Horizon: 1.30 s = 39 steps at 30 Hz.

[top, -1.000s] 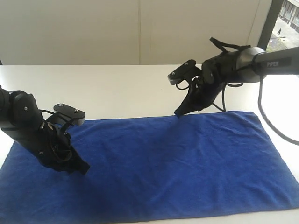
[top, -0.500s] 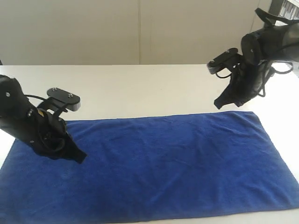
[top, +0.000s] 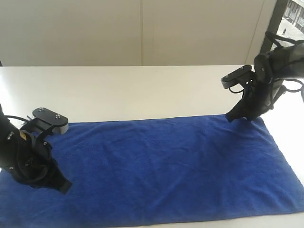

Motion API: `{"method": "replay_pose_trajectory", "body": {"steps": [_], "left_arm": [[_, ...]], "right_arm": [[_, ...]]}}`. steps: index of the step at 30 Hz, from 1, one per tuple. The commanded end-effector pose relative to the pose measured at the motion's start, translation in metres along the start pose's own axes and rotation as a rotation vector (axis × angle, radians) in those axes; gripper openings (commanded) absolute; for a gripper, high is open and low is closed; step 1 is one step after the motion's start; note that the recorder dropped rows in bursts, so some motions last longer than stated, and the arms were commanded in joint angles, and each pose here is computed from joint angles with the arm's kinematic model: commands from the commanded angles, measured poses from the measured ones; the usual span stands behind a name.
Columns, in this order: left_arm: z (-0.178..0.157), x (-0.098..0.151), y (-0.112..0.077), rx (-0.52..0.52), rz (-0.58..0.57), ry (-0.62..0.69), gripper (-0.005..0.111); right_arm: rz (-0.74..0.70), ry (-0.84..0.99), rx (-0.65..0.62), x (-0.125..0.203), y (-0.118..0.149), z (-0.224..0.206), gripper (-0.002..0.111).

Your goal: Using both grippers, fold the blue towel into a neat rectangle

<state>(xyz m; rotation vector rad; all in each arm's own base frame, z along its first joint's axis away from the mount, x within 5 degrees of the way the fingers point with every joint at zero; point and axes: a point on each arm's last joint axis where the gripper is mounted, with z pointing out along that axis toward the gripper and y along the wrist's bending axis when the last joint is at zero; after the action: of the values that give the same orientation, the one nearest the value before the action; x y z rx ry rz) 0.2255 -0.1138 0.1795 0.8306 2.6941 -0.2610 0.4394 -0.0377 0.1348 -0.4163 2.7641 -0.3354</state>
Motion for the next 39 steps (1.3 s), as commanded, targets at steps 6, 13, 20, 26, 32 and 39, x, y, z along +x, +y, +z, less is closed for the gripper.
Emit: {"method": "replay_pose_trajectory", "body": {"steps": [6, 13, 20, 26, 32, 39], "left_arm": [[0.000, 0.005, -0.002, 0.003, -0.013, 0.004, 0.000], [0.000, 0.005, -0.002, 0.003, -0.013, 0.004, 0.000], [0.000, 0.005, -0.002, 0.003, -0.013, 0.004, 0.000], [0.000, 0.005, -0.002, 0.002, -0.013, 0.000, 0.000], [0.000, 0.002, -0.001, -0.009, -0.013, -0.027, 0.000], [0.000, -0.005, 0.002, -0.042, -0.015, -0.109, 0.000]], "right_arm": [[-0.046, 0.037, 0.111, 0.009, -0.011, 0.025, 0.000], [0.015, 0.065, 0.140, 0.023, -0.037, 0.028, 0.000], [0.068, 0.108, 0.164, 0.040, -0.064, 0.031, 0.000], [0.098, 0.082, 0.171, 0.044, -0.075, 0.032, 0.000], [0.177, -0.070, 0.156, 0.025, -0.076, 0.000, 0.000], [0.306, 0.089, 0.094, 0.036, -0.072, -0.068, 0.000]]}}
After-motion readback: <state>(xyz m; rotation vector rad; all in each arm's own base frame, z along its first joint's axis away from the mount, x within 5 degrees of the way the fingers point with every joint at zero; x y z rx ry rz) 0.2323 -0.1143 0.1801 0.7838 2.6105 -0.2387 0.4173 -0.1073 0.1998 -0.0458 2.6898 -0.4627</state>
